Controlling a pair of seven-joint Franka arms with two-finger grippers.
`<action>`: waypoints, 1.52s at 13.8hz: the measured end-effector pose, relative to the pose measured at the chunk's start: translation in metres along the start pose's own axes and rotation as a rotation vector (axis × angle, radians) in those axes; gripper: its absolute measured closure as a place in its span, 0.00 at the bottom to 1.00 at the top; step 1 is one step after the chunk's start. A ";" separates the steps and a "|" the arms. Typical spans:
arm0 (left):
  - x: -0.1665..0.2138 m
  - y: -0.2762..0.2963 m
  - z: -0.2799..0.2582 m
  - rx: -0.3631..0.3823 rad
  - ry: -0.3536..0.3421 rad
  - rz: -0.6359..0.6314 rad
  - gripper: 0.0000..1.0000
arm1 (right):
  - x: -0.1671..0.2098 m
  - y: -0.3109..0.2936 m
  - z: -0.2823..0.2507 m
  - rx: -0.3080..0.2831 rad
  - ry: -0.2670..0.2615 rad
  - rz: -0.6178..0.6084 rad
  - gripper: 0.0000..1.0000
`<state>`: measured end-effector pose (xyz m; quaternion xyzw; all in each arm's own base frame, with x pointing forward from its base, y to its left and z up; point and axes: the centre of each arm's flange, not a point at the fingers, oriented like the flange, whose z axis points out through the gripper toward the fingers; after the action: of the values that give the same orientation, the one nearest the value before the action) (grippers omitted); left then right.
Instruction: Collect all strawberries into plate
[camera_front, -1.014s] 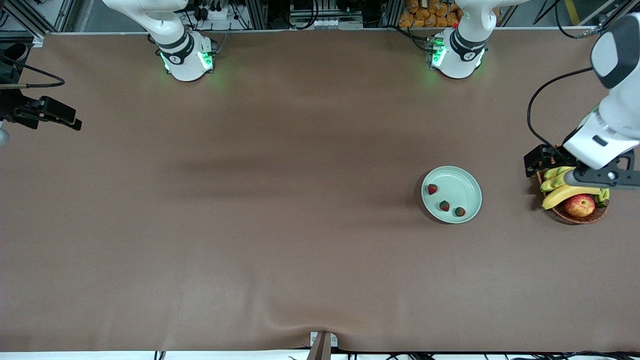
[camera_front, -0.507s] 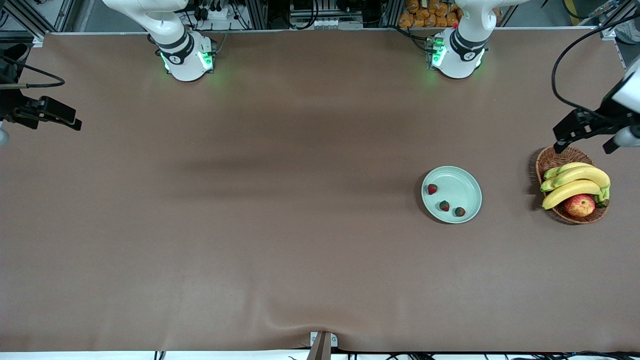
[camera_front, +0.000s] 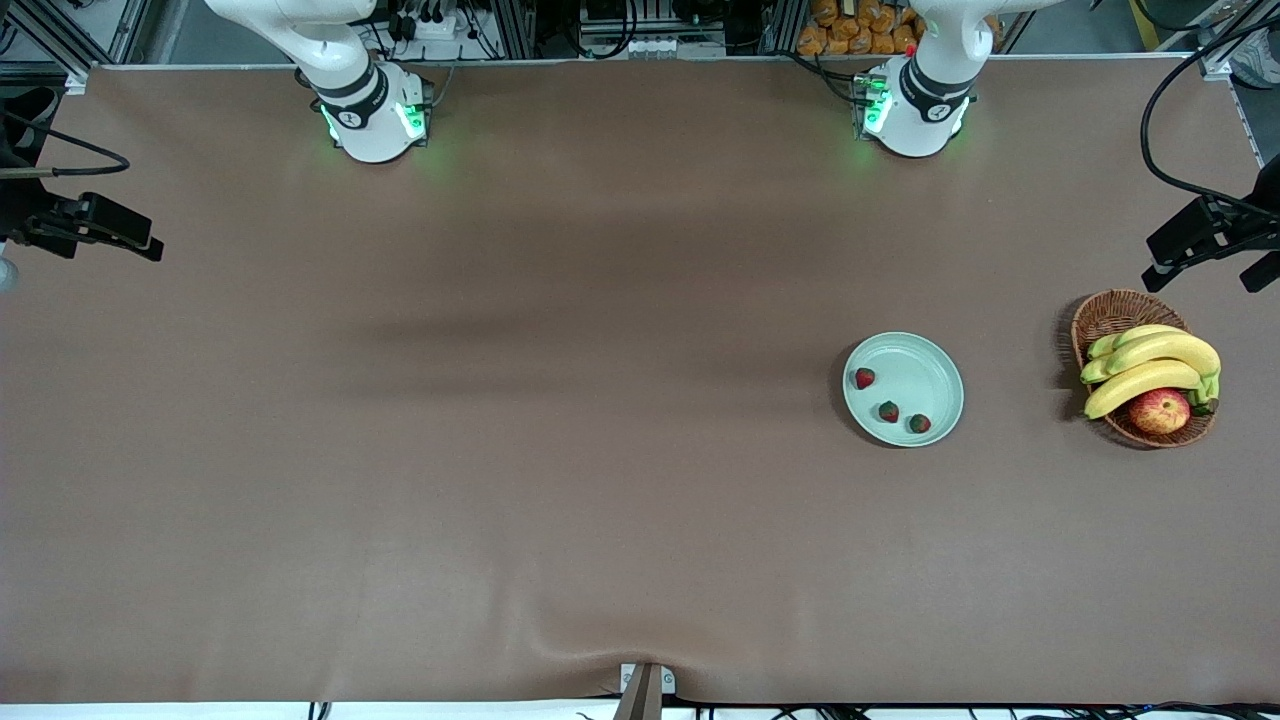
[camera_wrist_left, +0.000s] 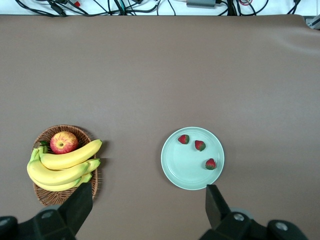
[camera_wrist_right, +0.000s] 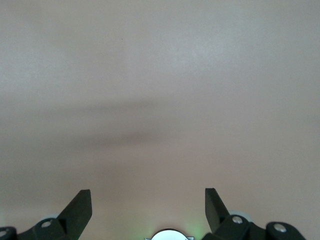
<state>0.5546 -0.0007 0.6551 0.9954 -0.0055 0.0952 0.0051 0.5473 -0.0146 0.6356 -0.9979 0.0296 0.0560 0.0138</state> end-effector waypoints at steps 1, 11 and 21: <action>-0.001 0.000 0.001 0.000 -0.007 0.002 0.00 | 0.000 0.000 0.000 0.000 0.000 0.000 0.00; 0.000 0.031 0.024 -0.016 -0.086 0.119 0.00 | 0.000 0.000 0.000 0.000 0.000 0.000 0.00; -0.001 0.024 0.026 -0.017 -0.100 0.114 0.00 | 0.000 0.000 0.000 -0.001 0.000 0.001 0.00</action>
<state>0.5583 -0.0247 0.6294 0.9969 -0.0631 0.0453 0.0080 0.5473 -0.0148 0.6356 -0.9979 0.0299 0.0559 0.0131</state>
